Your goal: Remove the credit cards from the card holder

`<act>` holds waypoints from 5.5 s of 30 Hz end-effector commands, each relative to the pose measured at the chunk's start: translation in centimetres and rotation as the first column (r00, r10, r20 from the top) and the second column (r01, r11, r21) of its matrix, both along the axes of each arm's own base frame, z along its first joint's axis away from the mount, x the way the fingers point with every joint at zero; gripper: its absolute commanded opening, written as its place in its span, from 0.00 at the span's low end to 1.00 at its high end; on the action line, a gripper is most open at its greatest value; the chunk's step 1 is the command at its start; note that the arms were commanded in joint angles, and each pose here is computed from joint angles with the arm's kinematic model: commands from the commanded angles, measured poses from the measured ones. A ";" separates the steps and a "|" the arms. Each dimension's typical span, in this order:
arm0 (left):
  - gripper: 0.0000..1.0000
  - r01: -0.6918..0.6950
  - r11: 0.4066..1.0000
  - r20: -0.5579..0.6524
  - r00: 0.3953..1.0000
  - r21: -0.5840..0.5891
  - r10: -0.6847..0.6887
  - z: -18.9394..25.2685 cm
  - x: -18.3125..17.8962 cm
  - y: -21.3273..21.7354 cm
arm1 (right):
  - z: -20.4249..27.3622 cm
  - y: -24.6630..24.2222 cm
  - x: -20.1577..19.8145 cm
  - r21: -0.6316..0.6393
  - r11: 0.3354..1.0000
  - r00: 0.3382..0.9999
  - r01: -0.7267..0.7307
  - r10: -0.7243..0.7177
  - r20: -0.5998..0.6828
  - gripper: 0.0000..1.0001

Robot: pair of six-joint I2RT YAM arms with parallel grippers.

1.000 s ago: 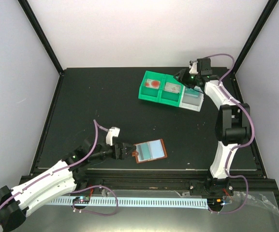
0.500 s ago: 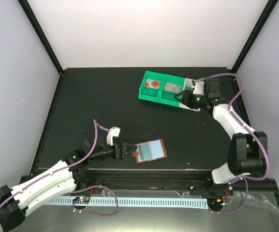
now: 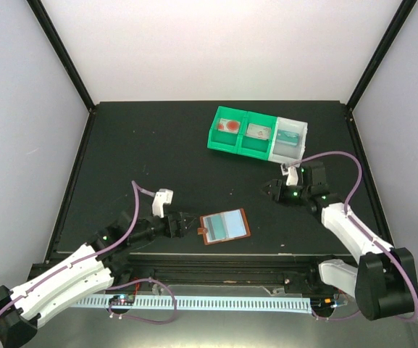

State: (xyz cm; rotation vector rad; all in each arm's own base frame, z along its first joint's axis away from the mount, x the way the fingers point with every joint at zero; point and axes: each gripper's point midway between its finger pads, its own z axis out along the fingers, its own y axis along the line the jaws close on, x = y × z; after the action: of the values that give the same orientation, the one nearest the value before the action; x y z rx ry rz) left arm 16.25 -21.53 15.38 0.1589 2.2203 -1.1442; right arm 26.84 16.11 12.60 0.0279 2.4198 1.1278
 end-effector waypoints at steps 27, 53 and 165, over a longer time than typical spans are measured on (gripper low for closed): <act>0.98 -0.089 0.992 -0.019 0.996 -0.085 0.088 0.9 0.9 1.0 | -7.4 13.4 -7.5 -0.261 0.923 0.959 -0.282 0.280 -0.046 0.33; 0.94 0.000 0.992 -0.175 0.984 -0.126 -0.023 -4.2 0.6 -2.3 | -10.7 17.0 -9.9 -0.138 0.947 0.955 -0.291 0.278 -0.106 0.01; 0.97 0.092 0.996 -0.267 0.960 0.010 -0.086 -8.9 4.2 -4.4 | -13.0 14.2 -9.3 -0.257 0.932 0.964 -0.257 0.265 -0.005 0.01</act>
State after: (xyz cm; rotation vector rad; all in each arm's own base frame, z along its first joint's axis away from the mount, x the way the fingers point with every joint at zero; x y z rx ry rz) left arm 19.70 -25.12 5.21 0.0852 2.5304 -1.2155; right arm 17.31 32.48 1.65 -0.4303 2.5225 1.0540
